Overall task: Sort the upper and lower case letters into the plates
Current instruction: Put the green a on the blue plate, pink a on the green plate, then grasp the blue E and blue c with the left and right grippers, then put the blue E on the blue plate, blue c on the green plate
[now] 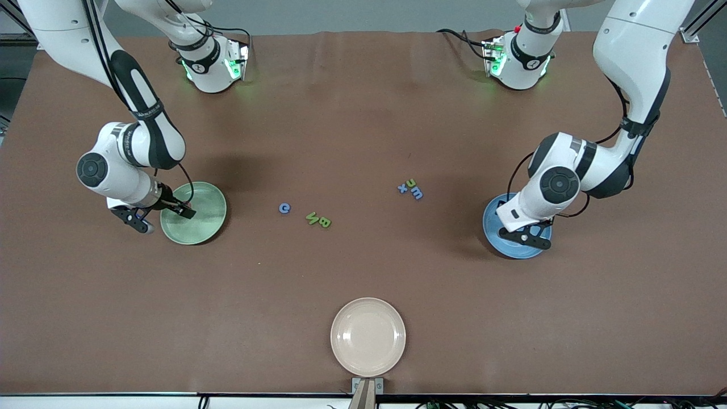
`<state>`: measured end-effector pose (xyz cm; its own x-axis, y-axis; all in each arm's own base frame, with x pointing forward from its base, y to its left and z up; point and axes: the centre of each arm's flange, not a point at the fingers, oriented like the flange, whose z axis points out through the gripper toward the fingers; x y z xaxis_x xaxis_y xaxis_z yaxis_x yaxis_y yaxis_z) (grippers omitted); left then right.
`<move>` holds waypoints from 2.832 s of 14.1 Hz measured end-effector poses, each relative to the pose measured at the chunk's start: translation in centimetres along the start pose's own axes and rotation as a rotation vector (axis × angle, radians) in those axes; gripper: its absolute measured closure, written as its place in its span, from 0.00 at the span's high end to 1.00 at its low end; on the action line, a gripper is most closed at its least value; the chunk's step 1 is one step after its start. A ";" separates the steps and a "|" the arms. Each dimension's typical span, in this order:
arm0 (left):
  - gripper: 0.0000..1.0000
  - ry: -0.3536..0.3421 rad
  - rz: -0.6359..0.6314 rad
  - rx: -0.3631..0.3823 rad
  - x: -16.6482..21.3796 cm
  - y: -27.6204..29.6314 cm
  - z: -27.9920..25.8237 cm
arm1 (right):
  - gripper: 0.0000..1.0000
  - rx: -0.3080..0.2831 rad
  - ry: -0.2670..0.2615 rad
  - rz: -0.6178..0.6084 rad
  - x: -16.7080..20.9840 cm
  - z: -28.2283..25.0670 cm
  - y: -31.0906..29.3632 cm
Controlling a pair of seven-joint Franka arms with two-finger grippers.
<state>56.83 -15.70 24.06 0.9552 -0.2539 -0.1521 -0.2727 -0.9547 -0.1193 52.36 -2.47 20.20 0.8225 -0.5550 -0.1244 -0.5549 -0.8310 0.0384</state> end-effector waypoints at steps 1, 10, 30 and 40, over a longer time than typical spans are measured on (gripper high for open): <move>1.00 0.007 -0.105 -0.008 0.3 2.4 -1.7 | 1.00 -0.001 -0.010 0.036 -0.1 -1.7 -1.8; 1.00 0.006 -0.771 -0.146 -1.4 17.1 -2.2 | 1.00 0.078 0.087 0.237 -15.5 -2.8 -21.5; 0.93 -0.020 -0.875 -0.219 -5.0 23.9 5.2 | 0.35 0.076 0.106 0.257 -19.0 3.9 -24.1; 0.44 -0.006 -0.876 -0.236 -4.6 24.2 4.6 | 0.35 -0.039 0.074 0.090 -7.1 -3.3 -14.4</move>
<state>45.29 -36.87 17.36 0.8087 0.5785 -0.1066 0.5826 -0.8127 0.0090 54.98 13.31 23.80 0.7776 -0.6272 -0.0449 -0.6226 -0.7780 0.0846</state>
